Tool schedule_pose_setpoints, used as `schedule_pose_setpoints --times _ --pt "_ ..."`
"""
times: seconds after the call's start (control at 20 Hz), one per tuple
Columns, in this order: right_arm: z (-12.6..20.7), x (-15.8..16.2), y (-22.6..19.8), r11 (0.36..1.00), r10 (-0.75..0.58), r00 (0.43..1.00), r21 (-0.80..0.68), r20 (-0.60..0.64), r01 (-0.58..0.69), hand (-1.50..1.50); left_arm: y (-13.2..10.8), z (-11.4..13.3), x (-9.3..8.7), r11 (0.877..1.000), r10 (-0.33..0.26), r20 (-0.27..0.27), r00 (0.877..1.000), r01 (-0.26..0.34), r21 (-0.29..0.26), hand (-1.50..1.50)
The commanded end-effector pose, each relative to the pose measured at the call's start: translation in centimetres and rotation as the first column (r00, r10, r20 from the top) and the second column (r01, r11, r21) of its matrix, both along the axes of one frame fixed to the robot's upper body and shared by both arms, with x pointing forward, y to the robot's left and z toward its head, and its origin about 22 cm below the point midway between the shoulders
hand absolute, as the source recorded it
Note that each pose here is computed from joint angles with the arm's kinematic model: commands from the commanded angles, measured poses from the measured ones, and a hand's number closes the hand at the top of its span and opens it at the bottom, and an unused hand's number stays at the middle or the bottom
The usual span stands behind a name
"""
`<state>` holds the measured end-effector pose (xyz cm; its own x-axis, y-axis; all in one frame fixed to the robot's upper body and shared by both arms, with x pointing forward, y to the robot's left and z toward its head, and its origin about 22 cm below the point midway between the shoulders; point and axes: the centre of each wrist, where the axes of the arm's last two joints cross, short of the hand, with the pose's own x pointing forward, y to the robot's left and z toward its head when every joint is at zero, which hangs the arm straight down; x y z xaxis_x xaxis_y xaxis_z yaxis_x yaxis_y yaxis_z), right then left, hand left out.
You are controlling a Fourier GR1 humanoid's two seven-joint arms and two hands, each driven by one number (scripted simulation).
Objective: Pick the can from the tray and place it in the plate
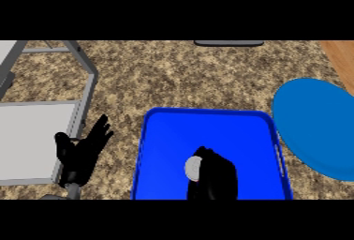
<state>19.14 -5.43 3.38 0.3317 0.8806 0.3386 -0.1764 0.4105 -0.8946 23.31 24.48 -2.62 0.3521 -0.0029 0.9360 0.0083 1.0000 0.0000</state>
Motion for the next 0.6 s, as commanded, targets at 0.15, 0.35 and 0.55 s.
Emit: schedule_pose_setpoints --times 0.15,0.35,0.55 --pt "-1.8 -1.2 -0.1 0.992 -0.101 0.99 -0.067 0.103 0.108 1.5 -0.4 -0.6 0.6 1.0 0.014 -0.034 0.999 -0.015 -0.006 0.0" --pt "0.2 -3.5 0.2 0.999 0.045 0.967 -0.009 0.253 -0.044 1.5 0.7 -0.4 0.7 1.0 0.017 -0.027 0.999 -0.016 0.01 0.0" --pt "1.5 -4.9 -0.8 0.98 0.183 0.904 0.0 0.386 -0.198 1.5 0.0 0.2 0.2 1.0 0.008 -0.031 0.999 -0.007 0.019 0.0"
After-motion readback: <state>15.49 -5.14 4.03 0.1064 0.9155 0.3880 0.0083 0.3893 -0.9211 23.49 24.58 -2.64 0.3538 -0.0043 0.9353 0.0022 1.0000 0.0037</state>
